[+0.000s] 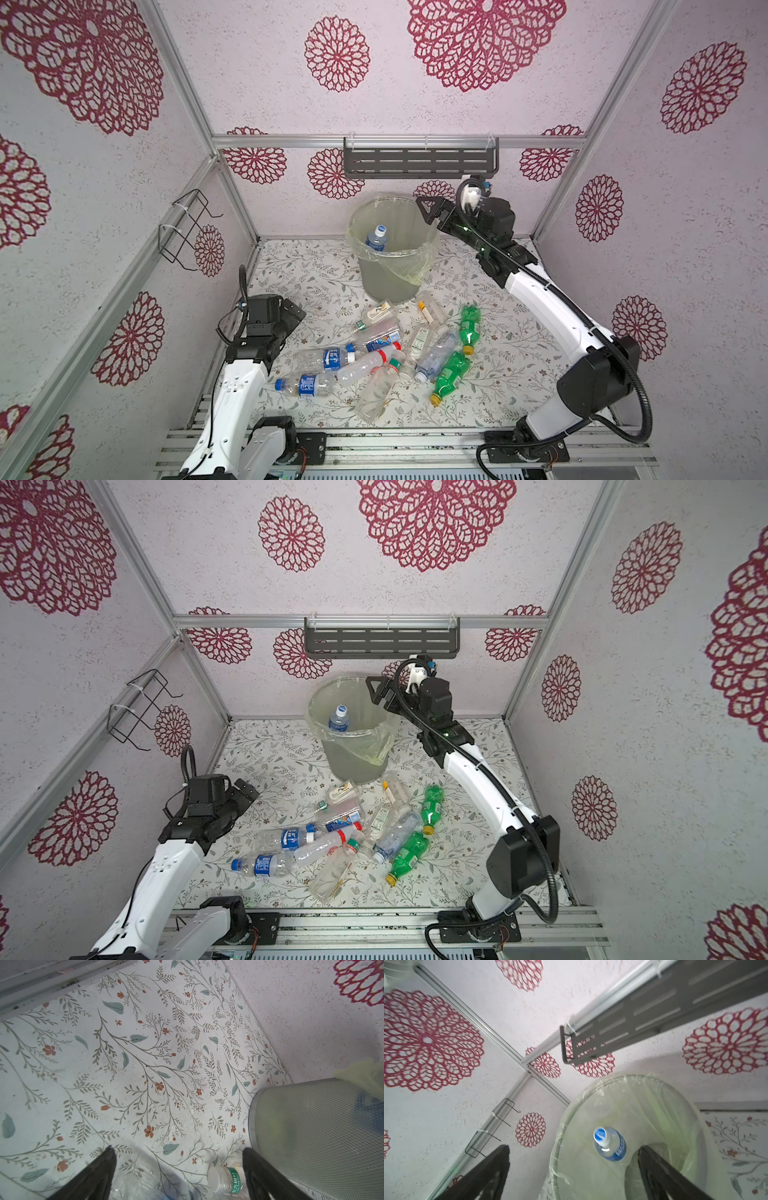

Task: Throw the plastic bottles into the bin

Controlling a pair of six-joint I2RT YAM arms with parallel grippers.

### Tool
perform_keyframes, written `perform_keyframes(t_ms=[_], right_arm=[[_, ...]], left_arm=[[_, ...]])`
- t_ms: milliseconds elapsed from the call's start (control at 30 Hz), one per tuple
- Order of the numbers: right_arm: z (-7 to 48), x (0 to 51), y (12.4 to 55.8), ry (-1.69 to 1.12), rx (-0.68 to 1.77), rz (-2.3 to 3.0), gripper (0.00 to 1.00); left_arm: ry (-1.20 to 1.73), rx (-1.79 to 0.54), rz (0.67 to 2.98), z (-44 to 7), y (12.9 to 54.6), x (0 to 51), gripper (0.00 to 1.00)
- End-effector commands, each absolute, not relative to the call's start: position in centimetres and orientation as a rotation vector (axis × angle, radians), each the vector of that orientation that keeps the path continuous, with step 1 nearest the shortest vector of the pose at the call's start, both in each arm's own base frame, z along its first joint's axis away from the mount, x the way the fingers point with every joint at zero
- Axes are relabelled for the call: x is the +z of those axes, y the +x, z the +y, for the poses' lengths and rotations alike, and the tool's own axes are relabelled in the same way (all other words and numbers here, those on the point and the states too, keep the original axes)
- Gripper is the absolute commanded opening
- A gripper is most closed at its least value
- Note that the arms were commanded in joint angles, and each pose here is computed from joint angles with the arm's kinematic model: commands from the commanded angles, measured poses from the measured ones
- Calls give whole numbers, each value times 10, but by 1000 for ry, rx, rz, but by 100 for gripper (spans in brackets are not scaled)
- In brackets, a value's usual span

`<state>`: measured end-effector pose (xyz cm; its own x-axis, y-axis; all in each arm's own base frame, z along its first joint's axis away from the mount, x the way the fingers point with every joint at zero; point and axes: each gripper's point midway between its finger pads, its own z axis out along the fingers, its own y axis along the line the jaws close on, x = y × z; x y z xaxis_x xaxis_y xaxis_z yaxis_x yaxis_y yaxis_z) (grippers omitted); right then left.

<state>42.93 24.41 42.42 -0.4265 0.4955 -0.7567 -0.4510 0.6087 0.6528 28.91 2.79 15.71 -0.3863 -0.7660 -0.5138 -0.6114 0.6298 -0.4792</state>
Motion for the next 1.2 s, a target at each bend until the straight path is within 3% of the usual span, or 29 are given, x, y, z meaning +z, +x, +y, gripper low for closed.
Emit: perform_keyframes(t_ms=[0, 333, 1167], right_arm=[[219, 444, 390, 4, 974, 1663, 99], [184, 394, 347, 30, 845, 1752, 99], [139, 300, 313, 186, 656, 1954, 99]], left_arm=[[-1125, -285, 2099, 31, 290, 166, 97], [-1198, -312, 2124, 26, 285, 161, 97], [-1443, -262, 2242, 17, 241, 127, 97]])
